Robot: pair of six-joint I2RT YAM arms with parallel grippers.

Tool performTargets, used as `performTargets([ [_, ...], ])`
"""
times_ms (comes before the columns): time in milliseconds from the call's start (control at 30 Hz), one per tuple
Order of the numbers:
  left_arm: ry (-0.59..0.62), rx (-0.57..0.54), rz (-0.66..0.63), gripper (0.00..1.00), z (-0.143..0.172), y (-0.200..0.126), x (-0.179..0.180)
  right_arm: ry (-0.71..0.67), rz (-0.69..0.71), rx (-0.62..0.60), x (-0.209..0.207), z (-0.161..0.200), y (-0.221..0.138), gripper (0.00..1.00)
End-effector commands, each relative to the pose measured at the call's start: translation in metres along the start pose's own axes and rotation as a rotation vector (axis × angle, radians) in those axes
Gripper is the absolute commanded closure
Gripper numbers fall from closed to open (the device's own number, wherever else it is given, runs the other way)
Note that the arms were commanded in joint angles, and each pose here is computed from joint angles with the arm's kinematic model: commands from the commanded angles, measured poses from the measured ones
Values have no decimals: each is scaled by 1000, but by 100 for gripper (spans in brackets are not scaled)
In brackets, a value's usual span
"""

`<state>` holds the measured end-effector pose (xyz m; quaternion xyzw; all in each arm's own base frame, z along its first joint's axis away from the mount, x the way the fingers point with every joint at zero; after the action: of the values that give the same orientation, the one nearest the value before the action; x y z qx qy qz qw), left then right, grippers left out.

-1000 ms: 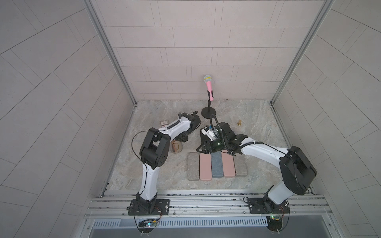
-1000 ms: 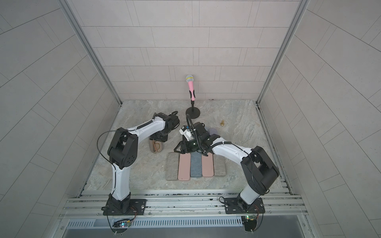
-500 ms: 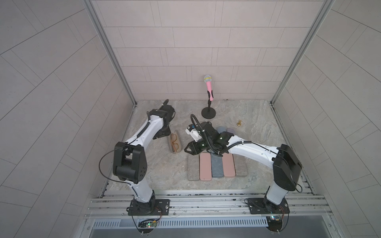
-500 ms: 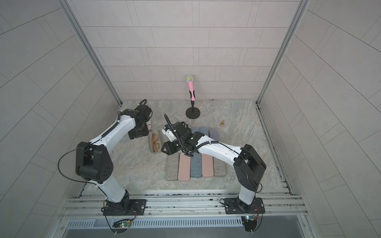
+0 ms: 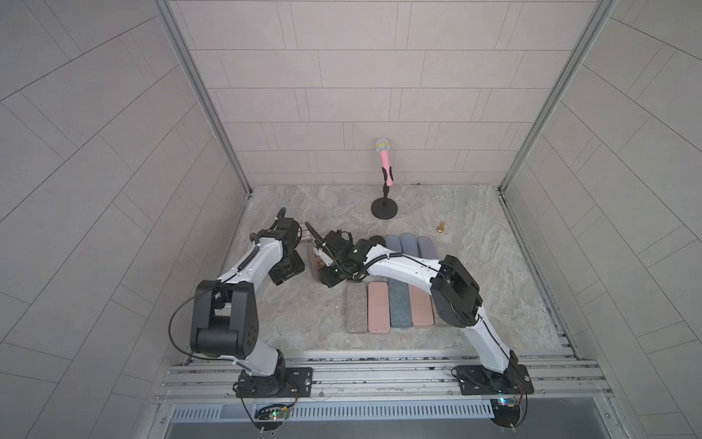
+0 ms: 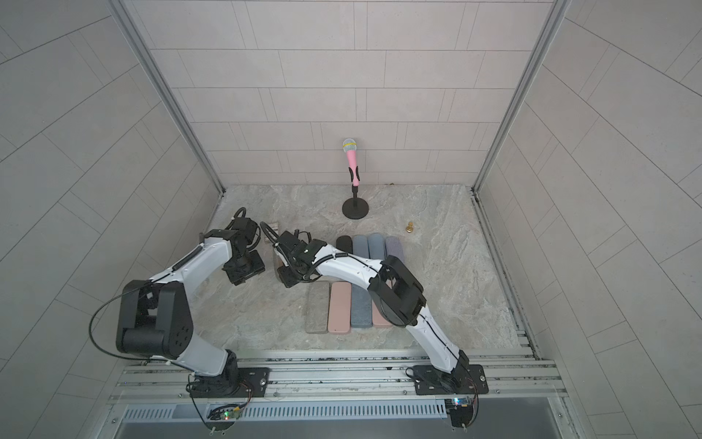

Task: Close the glasses case
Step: Adjust the glasses case.

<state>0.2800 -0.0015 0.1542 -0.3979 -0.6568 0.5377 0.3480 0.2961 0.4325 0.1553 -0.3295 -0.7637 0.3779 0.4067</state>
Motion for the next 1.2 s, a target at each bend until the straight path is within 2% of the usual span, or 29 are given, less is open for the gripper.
performTargets([
  [0, -44, -38, 40, 47, -2, -7, 9, -17, 54, -7, 2, -6, -2, 68],
  [267, -83, -43, 55, 47, 7, -9, 19, -30, 68, -4, 3, -16, 17, 70],
  [1167, -86, -13, 54, 47, 8, -3, 26, -10, 31, 11, -15, -40, 49, 69],
])
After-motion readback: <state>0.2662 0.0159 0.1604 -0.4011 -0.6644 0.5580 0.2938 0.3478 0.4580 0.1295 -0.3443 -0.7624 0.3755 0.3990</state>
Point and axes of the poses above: each gripper's point midway between its finger pads, its own y axis out along the fingers, its own x axis along the line the jaws close on, z = x × y, the point moved 8 cm from there along -y, back along the fingers, and after that the axes turned 11 degrees about y, right-handed, at the moved point
